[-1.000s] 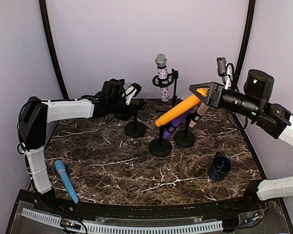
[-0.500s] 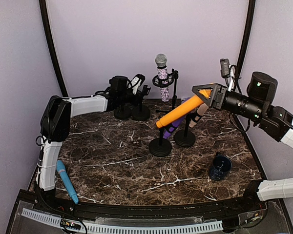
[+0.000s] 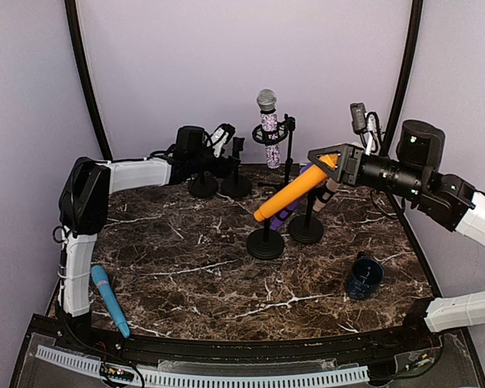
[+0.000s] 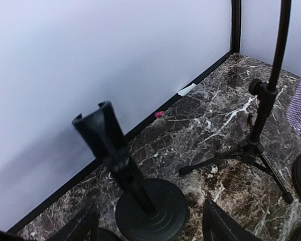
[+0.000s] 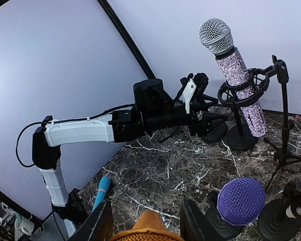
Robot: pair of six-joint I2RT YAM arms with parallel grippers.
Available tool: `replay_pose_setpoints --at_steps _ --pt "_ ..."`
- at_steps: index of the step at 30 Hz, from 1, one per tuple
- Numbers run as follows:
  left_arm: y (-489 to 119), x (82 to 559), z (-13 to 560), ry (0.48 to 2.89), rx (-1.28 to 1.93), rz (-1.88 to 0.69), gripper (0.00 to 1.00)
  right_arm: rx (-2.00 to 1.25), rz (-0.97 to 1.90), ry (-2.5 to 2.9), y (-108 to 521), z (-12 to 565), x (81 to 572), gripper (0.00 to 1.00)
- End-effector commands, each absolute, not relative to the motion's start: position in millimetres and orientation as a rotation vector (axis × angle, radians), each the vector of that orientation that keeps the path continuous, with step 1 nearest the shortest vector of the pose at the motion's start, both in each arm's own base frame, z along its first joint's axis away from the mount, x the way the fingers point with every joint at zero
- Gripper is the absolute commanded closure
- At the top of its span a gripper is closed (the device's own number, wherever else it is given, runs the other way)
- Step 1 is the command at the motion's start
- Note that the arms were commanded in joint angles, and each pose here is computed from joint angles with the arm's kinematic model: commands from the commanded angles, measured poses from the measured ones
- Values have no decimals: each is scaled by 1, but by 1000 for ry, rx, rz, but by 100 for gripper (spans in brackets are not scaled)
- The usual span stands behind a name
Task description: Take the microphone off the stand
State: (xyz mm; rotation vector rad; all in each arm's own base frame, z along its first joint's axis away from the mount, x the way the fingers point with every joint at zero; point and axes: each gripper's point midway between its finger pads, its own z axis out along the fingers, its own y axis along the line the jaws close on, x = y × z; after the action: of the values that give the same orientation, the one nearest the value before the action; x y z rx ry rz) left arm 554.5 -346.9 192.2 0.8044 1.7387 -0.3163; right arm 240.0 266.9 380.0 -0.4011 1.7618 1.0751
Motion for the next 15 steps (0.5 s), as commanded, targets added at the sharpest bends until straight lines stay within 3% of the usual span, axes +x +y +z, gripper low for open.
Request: replay_pose_setpoints --at_steps 1,6,15 --pt "-333 523 274 1601 742 -383 26 -479 1120 1702 275 399 233 69" --pt "-312 484 315 1552 682 -428 25 -521 1148 1714 285 396 229 69" --pt "-274 432 336 1627 606 -447 23 -671 1199 1803 337 364 213 69"
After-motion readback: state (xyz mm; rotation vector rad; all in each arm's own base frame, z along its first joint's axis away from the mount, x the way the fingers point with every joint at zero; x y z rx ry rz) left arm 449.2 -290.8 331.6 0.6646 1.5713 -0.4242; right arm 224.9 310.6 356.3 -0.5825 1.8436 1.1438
